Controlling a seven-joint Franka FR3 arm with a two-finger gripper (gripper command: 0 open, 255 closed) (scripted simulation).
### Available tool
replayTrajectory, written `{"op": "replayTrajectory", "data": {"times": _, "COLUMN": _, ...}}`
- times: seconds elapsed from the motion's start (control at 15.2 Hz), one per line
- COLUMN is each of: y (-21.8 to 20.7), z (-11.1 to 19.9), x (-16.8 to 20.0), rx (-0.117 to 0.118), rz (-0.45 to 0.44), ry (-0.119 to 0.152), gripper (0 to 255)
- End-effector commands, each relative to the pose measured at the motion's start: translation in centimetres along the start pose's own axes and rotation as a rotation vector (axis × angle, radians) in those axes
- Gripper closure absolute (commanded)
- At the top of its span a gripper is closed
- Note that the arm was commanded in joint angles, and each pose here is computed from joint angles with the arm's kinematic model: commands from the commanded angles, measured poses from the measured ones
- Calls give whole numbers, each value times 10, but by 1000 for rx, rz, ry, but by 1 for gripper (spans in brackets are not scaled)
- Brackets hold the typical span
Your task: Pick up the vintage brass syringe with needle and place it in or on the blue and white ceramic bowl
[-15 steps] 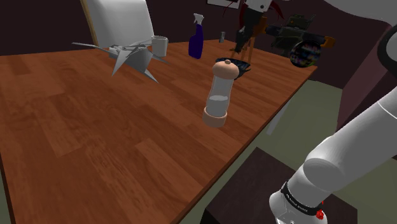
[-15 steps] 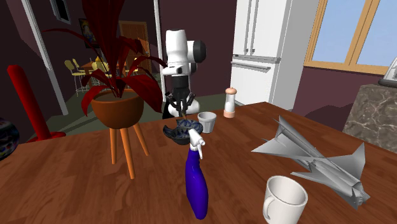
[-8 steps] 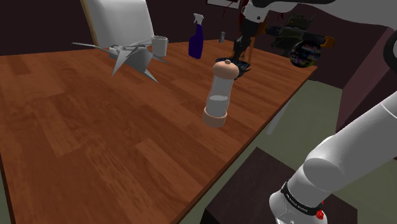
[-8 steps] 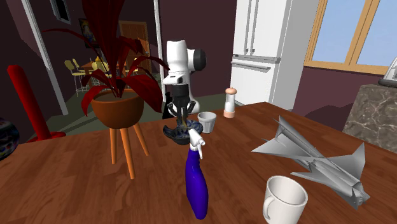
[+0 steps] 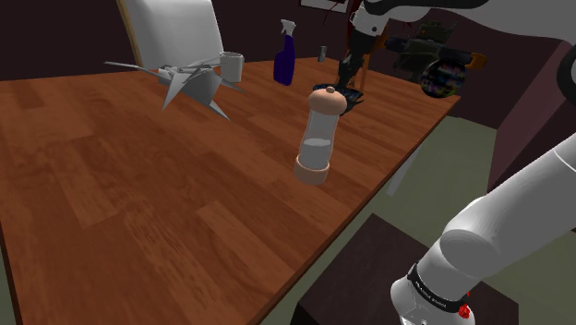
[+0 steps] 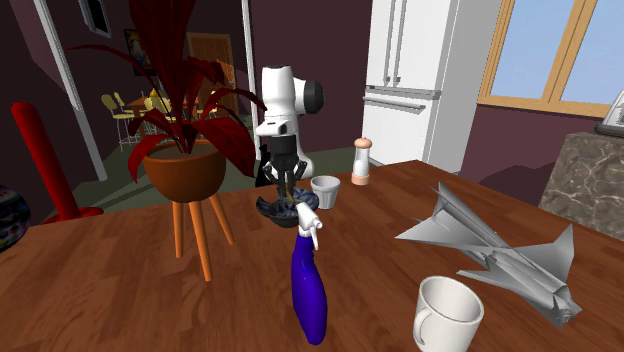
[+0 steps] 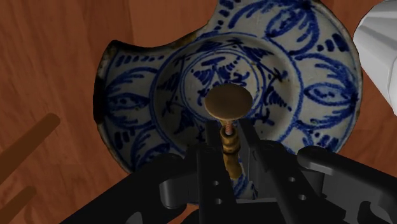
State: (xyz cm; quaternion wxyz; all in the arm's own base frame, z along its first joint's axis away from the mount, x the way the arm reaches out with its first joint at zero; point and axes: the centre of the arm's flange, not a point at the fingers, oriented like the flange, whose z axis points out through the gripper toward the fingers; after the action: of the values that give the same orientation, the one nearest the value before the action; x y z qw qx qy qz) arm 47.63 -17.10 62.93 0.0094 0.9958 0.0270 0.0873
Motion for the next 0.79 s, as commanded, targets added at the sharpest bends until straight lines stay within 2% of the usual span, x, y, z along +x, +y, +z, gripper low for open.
{"op": "replayTrajectory", "data": {"times": 0.0, "y": 0, "z": 0, "x": 0, "rx": 0, "rz": 0, "ry": 0, "gripper": 0}}
{"op": "replayTrajectory", "data": {"times": 0.33, "y": 0, "z": 0, "x": 0, "rx": 0, "rz": 0, "ry": 0, "gripper": 0}}
{"op": "replayTrajectory", "data": {"times": 0.59, "y": 0, "z": -50, "x": 0, "rx": 0, "rz": 0, "ry": 0, "gripper": 0}}
{"op": "replayTrajectory", "data": {"times": 0.73, "y": 0, "z": -50, "x": 0, "rx": 0, "rz": 0, "ry": 0, "gripper": 0}}
